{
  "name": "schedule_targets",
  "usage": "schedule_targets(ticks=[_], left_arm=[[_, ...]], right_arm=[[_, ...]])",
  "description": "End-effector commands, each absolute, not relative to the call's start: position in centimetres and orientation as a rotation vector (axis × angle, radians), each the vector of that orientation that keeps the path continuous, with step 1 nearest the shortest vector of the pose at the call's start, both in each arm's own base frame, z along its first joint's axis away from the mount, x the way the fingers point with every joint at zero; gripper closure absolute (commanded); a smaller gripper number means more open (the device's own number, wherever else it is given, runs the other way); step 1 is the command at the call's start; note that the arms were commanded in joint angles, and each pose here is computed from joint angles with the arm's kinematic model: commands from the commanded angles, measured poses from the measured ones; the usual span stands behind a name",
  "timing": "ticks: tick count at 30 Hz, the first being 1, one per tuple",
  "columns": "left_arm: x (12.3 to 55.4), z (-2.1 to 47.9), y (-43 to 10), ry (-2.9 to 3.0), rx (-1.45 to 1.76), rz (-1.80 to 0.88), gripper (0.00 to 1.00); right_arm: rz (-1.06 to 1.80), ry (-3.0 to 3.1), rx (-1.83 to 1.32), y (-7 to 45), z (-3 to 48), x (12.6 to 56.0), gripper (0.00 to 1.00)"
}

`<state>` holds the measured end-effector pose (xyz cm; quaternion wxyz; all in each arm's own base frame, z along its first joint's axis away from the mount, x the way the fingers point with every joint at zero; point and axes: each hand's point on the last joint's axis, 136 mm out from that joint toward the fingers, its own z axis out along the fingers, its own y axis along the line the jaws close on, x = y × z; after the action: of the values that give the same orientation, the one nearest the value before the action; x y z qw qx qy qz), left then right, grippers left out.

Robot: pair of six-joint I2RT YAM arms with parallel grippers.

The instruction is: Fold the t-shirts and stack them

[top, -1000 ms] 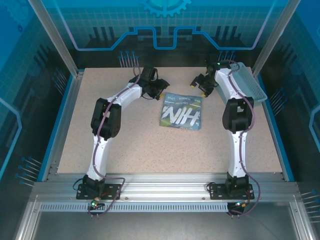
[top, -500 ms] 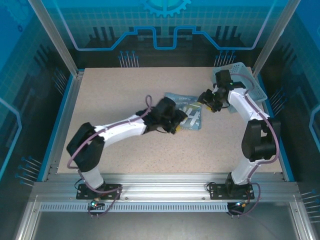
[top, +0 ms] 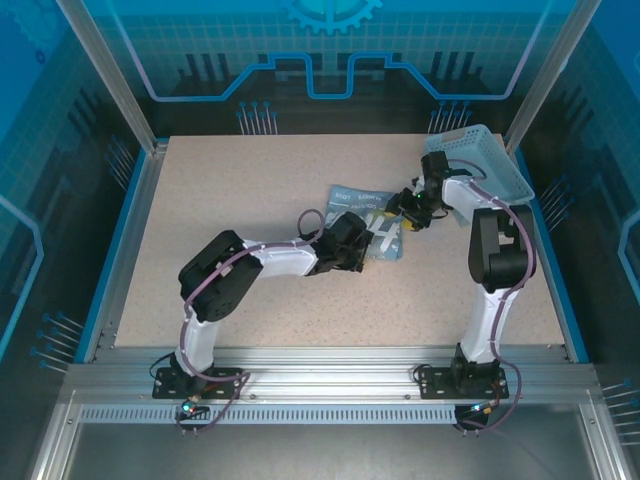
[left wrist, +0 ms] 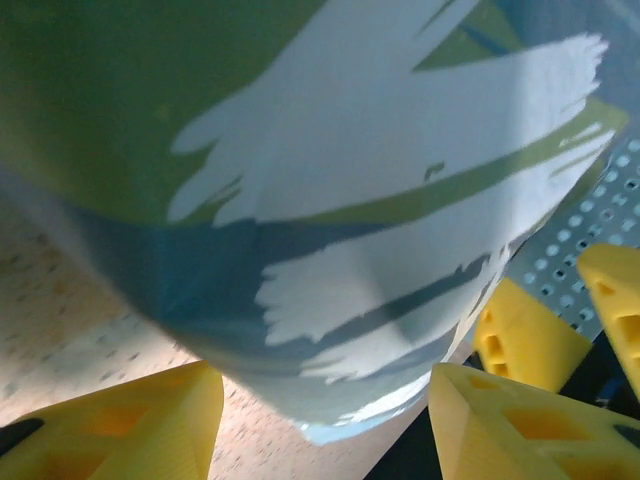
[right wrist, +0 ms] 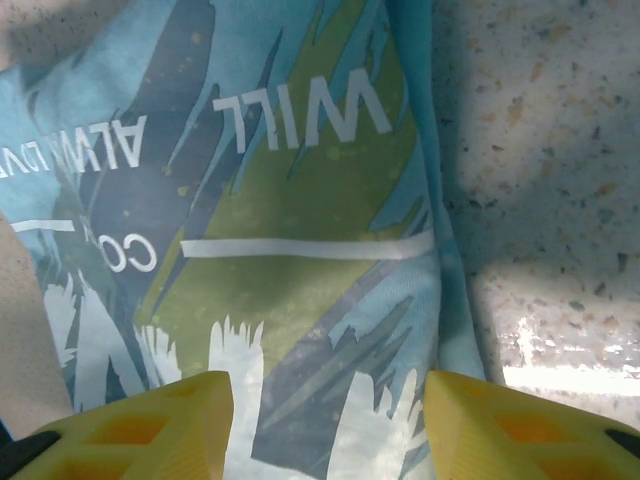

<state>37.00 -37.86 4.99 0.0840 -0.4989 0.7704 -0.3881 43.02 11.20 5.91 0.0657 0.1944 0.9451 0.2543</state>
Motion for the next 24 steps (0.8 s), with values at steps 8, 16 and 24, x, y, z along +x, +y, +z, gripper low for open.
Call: schedule_targets(ticks=[8,16,24], left_arm=[[39.2,1.7,-36.8,2.14,-1.689,-1.107,0.75],[43.4,1.5,-31.9,2.013,-1.746,-1.052,1.0],[47.7,2.4,-21.9,1.993,-1.677,-0.995,1.0]], right_arm=[[0.736,2.829,0.52,11.3,9.6,42.5,0.48],[0.734,2.671,0.526,10.9,16.6,39.7,0.5],[0.813,2.628,0.464,12.1,19.4,34.7,0.49]])
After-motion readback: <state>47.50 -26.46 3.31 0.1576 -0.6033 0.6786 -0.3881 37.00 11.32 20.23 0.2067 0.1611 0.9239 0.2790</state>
